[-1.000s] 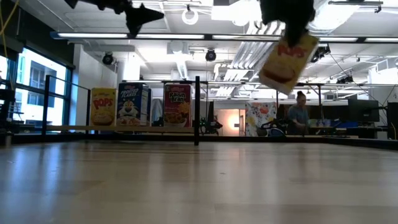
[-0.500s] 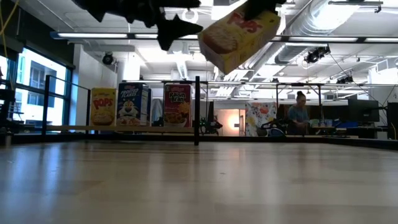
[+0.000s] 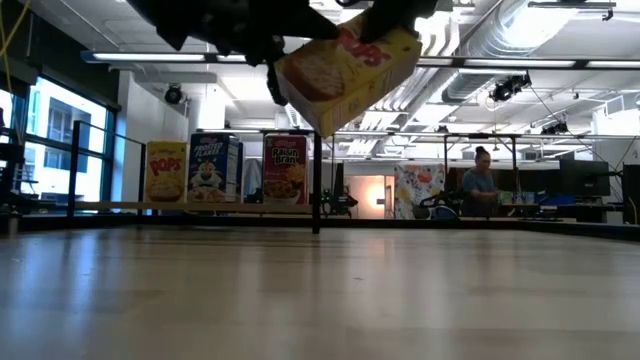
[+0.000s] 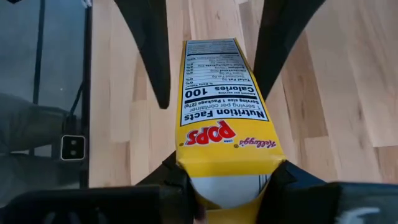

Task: Stack cereal on shelf
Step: Align the yellow cereal box on the shelf

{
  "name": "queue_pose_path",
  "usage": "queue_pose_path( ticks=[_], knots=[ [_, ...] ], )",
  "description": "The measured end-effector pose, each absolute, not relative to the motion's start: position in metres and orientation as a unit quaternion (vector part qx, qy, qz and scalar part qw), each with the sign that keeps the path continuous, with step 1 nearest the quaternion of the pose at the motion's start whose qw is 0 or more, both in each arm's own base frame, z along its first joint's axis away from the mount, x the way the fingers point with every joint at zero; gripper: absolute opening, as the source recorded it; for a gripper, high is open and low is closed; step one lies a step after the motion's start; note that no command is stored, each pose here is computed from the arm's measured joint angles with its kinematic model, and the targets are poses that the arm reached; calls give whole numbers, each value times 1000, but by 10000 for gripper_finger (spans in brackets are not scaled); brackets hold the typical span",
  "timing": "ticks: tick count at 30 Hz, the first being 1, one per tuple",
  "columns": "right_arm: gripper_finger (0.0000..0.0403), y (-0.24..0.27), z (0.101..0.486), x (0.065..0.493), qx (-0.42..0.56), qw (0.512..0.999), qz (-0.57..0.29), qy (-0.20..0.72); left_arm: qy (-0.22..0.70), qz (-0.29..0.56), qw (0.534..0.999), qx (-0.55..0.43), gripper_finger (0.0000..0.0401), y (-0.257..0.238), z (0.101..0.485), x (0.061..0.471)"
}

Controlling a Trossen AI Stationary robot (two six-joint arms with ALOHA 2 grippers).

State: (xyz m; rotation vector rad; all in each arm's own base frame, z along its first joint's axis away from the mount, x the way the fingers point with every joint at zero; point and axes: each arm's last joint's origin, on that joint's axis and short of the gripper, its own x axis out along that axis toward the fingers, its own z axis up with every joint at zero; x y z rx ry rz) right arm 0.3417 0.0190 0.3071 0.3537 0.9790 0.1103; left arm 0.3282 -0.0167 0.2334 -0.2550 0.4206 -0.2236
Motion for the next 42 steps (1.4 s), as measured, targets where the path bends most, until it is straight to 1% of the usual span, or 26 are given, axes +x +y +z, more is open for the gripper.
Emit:
queue_pose_path(
  ticks=[3, 5, 12, 15, 17, 21, 25, 28, 31, 33, 34, 38, 42],
  knots=[
    [87, 19, 307, 342, 165, 867, 60, 467, 220, -108, 960, -134, 249, -17, 230, 328],
    [87, 19, 309, 341, 157, 870, 64, 463, 225, -108, 959, -135, 234, -17, 229, 328],
    [87, 19, 310, 341, 146, 873, 74, 460, 229, -111, 958, -132, 146, -17, 229, 327],
    [94, 19, 311, 340, 143, 873, 76, 460, 230, -113, 957, -133, 123, -17, 229, 327],
    [109, 19, 311, 339, 153, 871, 70, 461, 229, -113, 957, -135, 119, -17, 229, 327],
    [165, 11, 319, 326, 174, 861, 50, 476, 255, -103, 952, -137, 122, -11, 228, 322],
    [221, 4, 331, 303, 160, 853, 24, 495, 297, -83, 941, -136, 122, -1, 236, 304],
    [248, 0, 340, 283, 141, 848, -20, 511, 317, -66, 936, -137, 121, 7, 248, 284],
    [258, -3, 346, 271, 124, 845, -69, 516, 294, -26, 943, -150, 120, 12, 262, 258],
    [259, -4, 348, 266, 118, 845, -93, 513, 265, 21, 951, -155, 120, 13, 266, 239],
    [259, -5, 349, 264, 113, 846, -102, 512, 257, 49, 952, -161, 120, 12, 265, 227],
    [259, -6, 350, 264, 101, 846, -124, 509, 178, 149, 954, -188, 120, 8, 260, 184],
    [259, -9, 349, 265, 102, 847, -132, 505, 101, 243, 943, -202, 120, 6, 249, 149]
  ],
)
